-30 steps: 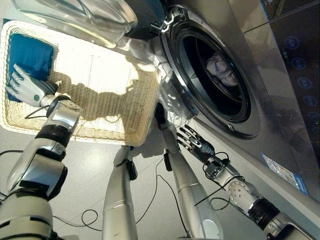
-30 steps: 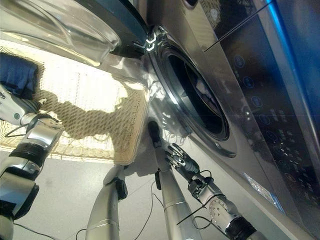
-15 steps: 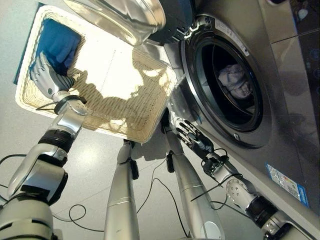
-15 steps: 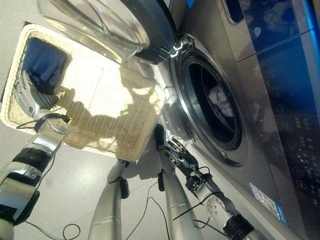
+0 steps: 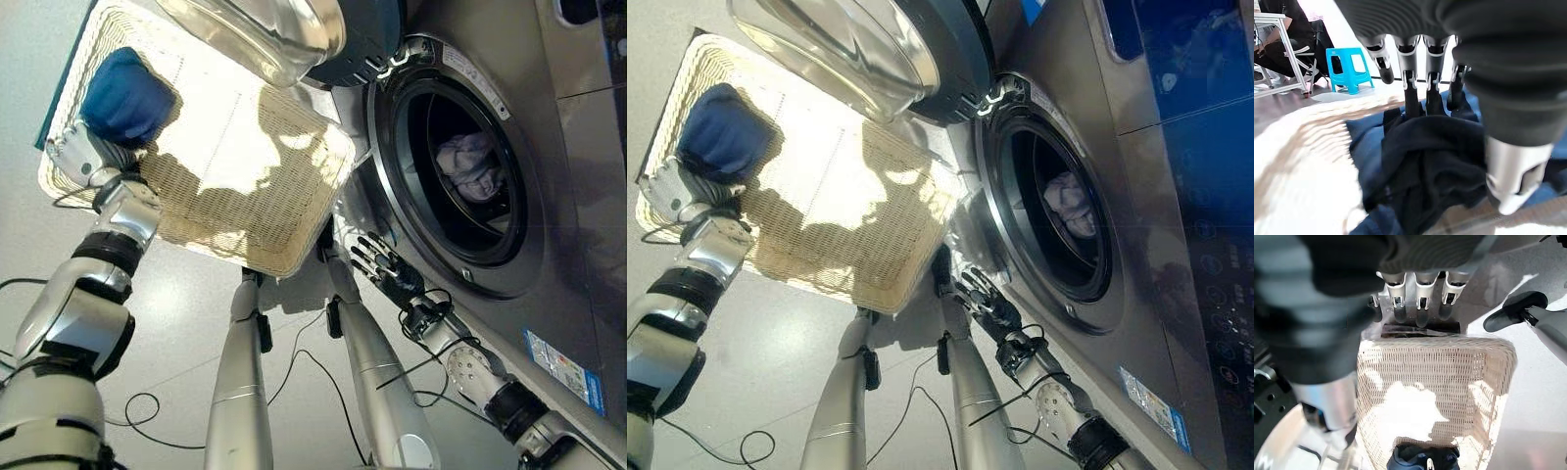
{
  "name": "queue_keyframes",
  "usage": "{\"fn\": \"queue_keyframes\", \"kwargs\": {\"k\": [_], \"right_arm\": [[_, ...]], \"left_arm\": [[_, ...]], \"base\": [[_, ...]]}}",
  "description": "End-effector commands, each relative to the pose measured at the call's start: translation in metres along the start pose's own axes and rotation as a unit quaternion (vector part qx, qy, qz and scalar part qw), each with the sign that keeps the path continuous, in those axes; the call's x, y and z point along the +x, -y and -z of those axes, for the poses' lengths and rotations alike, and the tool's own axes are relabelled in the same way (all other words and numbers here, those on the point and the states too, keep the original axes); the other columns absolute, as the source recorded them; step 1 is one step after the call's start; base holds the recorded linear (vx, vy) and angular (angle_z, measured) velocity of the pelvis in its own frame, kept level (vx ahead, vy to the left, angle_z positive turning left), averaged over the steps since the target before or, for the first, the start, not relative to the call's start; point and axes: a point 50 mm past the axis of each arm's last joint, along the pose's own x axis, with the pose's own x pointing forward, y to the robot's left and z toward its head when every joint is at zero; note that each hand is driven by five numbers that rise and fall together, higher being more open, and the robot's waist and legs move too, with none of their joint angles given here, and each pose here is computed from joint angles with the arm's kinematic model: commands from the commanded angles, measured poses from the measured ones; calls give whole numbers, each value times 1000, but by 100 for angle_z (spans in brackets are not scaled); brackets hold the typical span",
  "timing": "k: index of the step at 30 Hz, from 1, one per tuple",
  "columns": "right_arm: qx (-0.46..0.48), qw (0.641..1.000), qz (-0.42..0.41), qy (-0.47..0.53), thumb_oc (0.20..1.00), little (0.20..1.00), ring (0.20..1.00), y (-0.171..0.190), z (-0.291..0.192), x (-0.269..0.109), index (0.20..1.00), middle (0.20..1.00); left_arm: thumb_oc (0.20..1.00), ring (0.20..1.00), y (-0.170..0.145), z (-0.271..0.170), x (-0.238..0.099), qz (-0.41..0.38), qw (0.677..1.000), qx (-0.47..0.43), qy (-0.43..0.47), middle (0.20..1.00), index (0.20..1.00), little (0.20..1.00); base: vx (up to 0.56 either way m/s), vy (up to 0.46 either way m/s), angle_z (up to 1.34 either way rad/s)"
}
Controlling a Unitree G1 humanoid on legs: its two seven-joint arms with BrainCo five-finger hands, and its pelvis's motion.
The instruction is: Put the clothes into the washing machine.
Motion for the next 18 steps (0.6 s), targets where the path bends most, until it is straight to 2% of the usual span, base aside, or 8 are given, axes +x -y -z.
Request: {"fn": "queue_keyframes", "kwargs": {"k": [1,9,10,11,15,18], "right_arm": [[36,999,-21,10,1000,1000,1000,-5,-2,-4,1000,1000],[42,998,-34,18,1000,1000,1000,-5,-8,-1,1000,1000],[42,998,-37,20,1000,1000,1000,-6,-8,-1,1000,1000],[42,998,-40,23,1000,1000,1000,-7,-8,0,1000,1000],[38,997,-54,42,1000,1000,1000,-12,-13,1,1000,1000],[14,996,-67,65,1000,1000,1000,-17,-21,1,1000,1000]], "left_arm": [[1000,1000,-30,22,24,-55,996,70,-7,1000,1000,1000],[1000,1000,-42,9,34,-40,991,126,14,1000,1000,1000],[878,878,-40,6,33,-32,992,123,20,878,878,878],[200,200,-37,3,32,-23,993,112,26,200,200,200],[200,200,-25,-17,22,18,996,-1,82,200,200,200],[200,200,-23,-31,16,37,988,-81,129,200,200,200]], "base": [[29,27,-3],[10,14,-2],[0,0,0],[0,0,0],[0,0,0],[0,0,0]]}}
